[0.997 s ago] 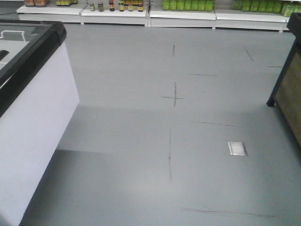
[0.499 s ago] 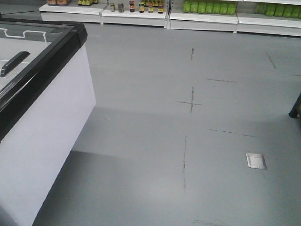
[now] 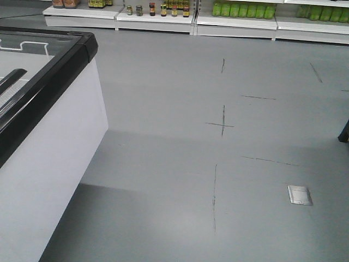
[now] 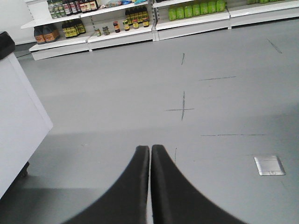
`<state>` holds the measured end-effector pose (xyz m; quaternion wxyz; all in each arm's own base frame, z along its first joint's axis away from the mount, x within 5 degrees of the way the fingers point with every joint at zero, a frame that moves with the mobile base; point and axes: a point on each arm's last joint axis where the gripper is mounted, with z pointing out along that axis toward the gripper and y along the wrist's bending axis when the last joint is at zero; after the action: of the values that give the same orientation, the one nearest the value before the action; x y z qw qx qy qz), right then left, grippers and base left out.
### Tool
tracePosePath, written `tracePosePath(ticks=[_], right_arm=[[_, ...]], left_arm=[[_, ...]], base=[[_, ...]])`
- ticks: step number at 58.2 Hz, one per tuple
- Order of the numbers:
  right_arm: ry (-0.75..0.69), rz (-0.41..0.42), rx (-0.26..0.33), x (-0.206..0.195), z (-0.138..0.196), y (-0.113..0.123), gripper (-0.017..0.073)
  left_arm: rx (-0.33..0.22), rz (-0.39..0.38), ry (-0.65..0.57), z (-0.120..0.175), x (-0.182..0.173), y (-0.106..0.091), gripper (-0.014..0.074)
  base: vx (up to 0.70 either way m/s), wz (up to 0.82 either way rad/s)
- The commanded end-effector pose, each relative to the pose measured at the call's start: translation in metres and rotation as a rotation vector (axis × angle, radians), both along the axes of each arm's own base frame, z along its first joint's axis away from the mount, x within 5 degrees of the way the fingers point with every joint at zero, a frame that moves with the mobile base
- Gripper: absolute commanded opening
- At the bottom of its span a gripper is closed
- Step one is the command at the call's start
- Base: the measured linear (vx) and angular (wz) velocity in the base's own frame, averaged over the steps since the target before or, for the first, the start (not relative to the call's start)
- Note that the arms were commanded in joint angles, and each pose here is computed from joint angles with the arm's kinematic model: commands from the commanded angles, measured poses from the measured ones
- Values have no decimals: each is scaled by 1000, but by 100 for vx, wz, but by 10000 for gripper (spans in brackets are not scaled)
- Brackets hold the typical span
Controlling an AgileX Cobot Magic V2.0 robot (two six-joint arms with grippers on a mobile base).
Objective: Pick three apples into basket with both arms
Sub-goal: 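Drive the base forward along the aisle toward the produce tables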
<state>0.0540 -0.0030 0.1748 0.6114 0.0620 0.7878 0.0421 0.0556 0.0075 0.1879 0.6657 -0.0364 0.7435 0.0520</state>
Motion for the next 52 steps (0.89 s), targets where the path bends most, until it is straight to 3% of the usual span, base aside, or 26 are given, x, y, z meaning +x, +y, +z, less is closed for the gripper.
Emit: tracePosePath(ticks=[1,52], right_arm=[[-72,12,-4,1,3,1,-5],[-71,12,-4,1,3,1,-5]], left_arm=[[5,0,-88,15,0,0,-6],[5,0,-88,15,0,0,-6]], base=[[13,-11],[15,-15]])
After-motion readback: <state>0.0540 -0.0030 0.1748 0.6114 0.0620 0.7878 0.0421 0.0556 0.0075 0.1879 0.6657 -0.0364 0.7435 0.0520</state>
